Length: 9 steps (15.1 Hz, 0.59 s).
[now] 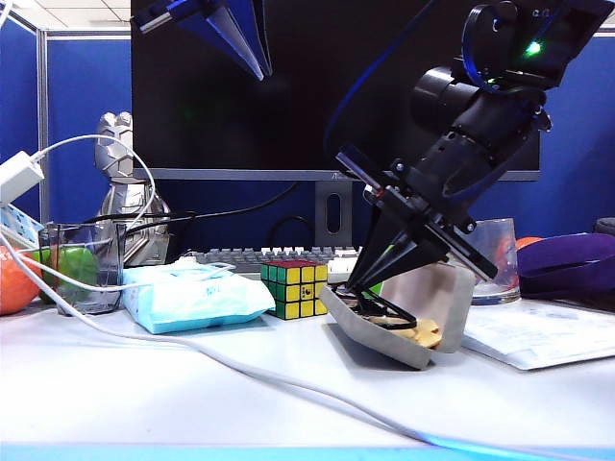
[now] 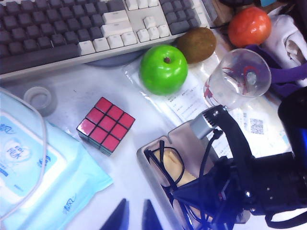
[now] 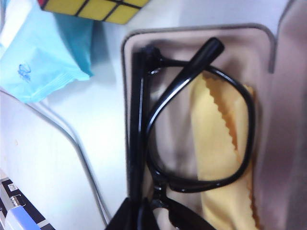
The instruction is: Pick up the glasses, fold the temples of the glasses, place the glasses into the glasses case, and finally close the glasses case.
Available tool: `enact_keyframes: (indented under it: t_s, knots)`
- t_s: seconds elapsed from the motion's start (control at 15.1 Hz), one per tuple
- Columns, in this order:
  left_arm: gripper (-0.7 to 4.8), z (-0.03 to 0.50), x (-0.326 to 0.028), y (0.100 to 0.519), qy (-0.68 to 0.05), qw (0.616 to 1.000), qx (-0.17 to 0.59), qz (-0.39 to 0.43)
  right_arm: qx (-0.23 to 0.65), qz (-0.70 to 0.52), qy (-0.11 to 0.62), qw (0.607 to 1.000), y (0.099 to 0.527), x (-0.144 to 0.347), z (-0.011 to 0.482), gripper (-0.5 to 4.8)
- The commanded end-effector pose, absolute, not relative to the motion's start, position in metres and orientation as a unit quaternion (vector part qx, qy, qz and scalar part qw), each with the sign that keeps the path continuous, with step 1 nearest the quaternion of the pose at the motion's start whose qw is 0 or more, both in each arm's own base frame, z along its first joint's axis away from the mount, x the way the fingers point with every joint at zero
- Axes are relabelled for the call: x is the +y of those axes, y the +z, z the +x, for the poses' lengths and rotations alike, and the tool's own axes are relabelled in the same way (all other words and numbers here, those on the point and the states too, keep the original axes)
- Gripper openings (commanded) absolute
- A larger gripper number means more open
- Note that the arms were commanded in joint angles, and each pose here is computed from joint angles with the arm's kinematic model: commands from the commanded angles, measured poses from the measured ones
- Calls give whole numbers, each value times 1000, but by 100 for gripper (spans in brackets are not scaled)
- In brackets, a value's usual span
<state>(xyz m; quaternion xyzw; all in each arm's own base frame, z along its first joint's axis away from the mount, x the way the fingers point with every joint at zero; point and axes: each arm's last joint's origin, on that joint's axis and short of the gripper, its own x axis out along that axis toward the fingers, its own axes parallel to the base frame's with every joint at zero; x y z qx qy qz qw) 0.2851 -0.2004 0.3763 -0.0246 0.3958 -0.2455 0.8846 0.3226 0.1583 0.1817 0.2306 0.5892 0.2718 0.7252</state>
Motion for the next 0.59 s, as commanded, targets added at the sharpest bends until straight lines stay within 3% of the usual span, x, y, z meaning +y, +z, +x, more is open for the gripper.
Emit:
enact_keyframes:
  t_s: [0.07,0.2,0.26,0.33,0.59]
  knots:
    - [52,284,-200,380,-249,888,386,-26,601,227,280,713,172,166,321,-1]
    - [52,284,-200,380,-249,888,387,-26,608,224,285,706,169,168,320,13]
    - [52,284,-200,380,-249,888,387,-26,607,224,286,707,170,168,320,110]
    - [52,284,-200,380,-249,888,387,-26,607,223,286,707,170,168,320,139]
    - [52,284,-200,380,-249,888,386,-26,607,227,296,702,172,169,319,139]
